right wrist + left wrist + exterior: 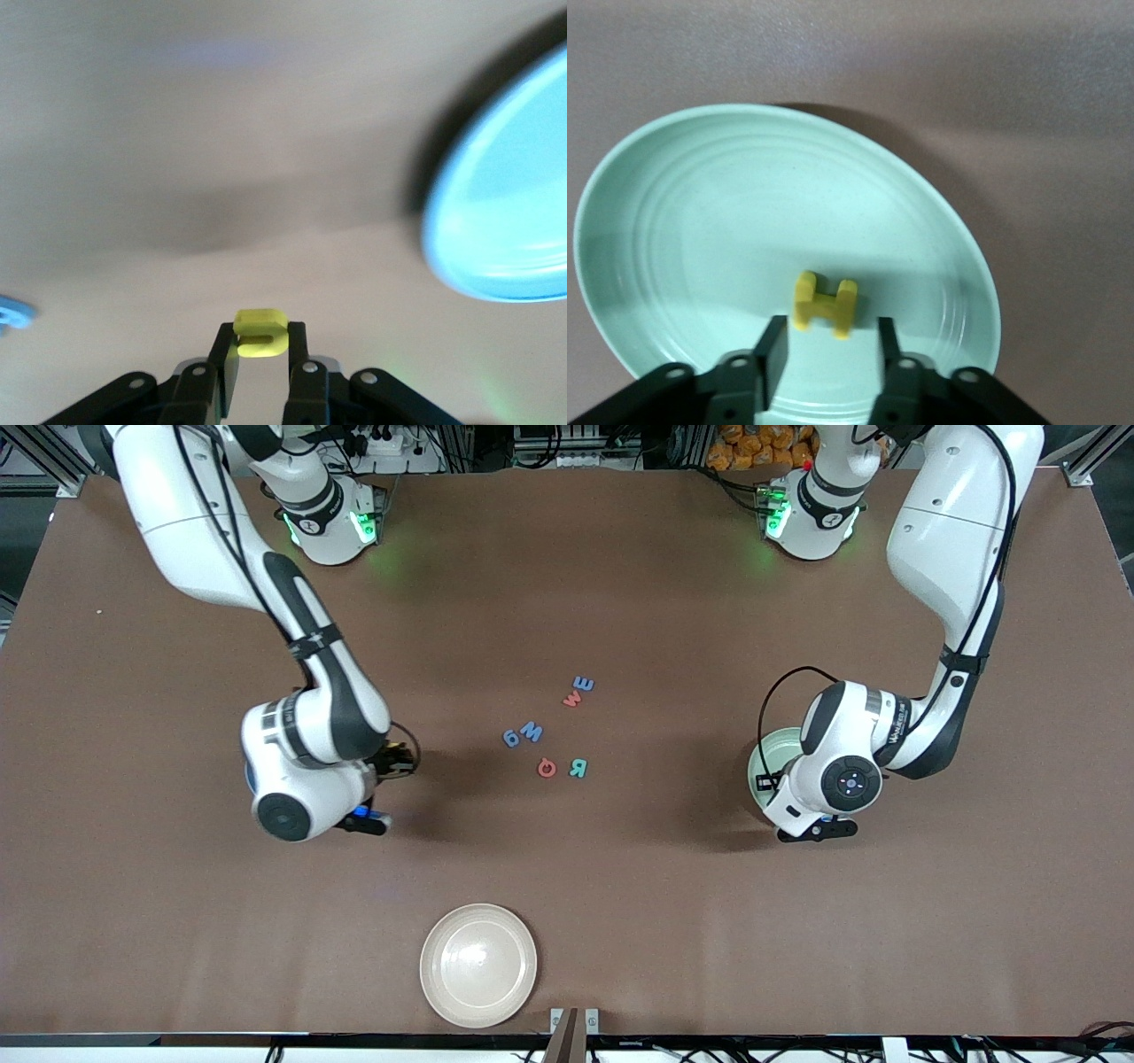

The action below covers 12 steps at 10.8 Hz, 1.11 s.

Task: Sort upper and lower case letters into plates
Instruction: 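Release the H on the green plate while the right gripper drops the u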

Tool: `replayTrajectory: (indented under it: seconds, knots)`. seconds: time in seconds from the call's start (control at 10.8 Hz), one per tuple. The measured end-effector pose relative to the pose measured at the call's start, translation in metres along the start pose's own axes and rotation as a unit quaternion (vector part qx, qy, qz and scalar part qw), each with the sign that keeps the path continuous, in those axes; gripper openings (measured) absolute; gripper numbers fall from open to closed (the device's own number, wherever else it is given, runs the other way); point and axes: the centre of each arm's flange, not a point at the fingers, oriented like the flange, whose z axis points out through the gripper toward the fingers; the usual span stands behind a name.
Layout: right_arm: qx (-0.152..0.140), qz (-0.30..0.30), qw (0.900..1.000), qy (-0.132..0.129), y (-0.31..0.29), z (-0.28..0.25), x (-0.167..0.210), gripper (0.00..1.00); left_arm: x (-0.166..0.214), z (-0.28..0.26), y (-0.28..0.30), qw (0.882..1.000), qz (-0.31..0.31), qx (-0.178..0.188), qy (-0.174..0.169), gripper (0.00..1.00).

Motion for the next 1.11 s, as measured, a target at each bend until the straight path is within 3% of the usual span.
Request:
replayTrajectory:
  seconds: [0.09, 0.28, 0.56, 0.84, 1.11]
  knots:
    - [-0.003, -0.016, 1.000, -0.004, 0.034, -0.006, 0.009, 0.27, -0.002, -0.006, 0.005, 1.000, 0.001, -0.004, 0.005, 0.66]
    - [-0.005, -0.061, 0.998, -0.005, 0.104, -0.011, 0.025, 0.27, -0.011, -0.026, 0.021, 1.000, 0.012, -0.012, 0.018, 0.96]
    - [-0.001, -0.082, 0.997, -0.009, 0.143, 0.006, 0.035, 0.28, -0.040, -0.056, 0.090, 0.998, 0.037, -0.043, 0.038, 1.00]
    - [-0.007, -0.088, 0.996, 0.002, 0.132, 0.018, 0.037, 0.63, -0.083, -0.088, 0.173, 0.994, -0.034, -0.083, 0.062, 1.00]
    - [-0.003, -0.101, 0.994, 0.045, 0.120, -0.023, 0.021, 0.99, -0.106, -0.100, 0.237, 0.984, -0.051, -0.137, 0.103, 1.00]
